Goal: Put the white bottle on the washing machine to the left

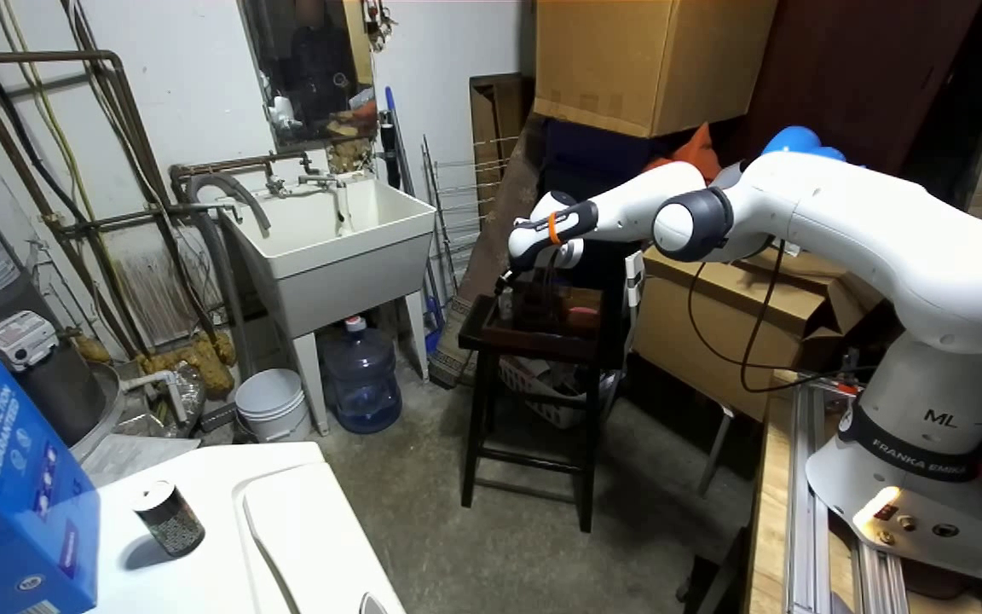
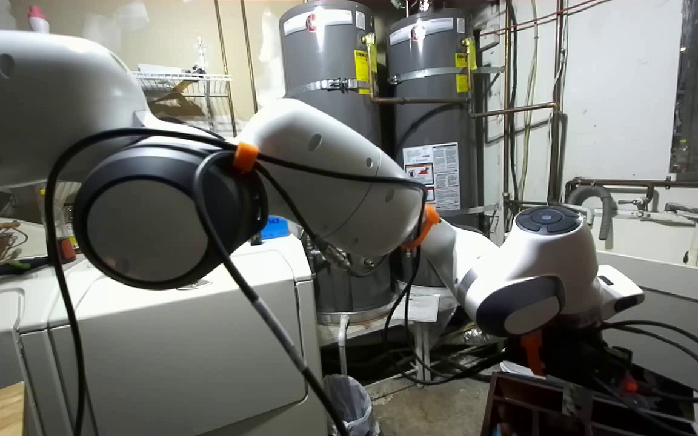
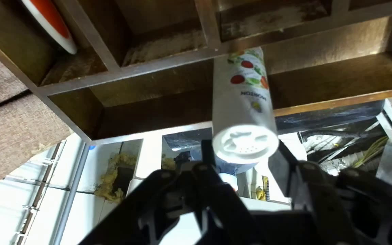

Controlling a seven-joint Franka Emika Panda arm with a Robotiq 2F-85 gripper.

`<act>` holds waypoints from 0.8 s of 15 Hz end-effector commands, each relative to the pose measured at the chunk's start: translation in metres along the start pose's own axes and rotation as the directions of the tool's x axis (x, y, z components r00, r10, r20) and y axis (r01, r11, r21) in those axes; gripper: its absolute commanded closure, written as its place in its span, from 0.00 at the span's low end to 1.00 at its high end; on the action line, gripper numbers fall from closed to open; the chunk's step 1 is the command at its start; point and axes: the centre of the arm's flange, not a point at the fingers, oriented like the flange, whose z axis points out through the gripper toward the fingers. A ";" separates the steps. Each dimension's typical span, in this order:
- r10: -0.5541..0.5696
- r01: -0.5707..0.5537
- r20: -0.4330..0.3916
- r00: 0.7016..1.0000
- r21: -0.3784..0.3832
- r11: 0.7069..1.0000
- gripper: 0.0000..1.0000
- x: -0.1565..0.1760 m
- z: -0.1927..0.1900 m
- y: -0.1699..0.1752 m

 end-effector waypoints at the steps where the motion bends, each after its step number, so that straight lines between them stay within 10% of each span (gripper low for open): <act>1: 0.017 -0.017 -0.010 1.000 0.045 0.999 0.81 0.008 0.026 0.009; 12: -0.221 0.221 -0.035 0.975 0.009 0.975 0.81 0.051 -0.078 0.009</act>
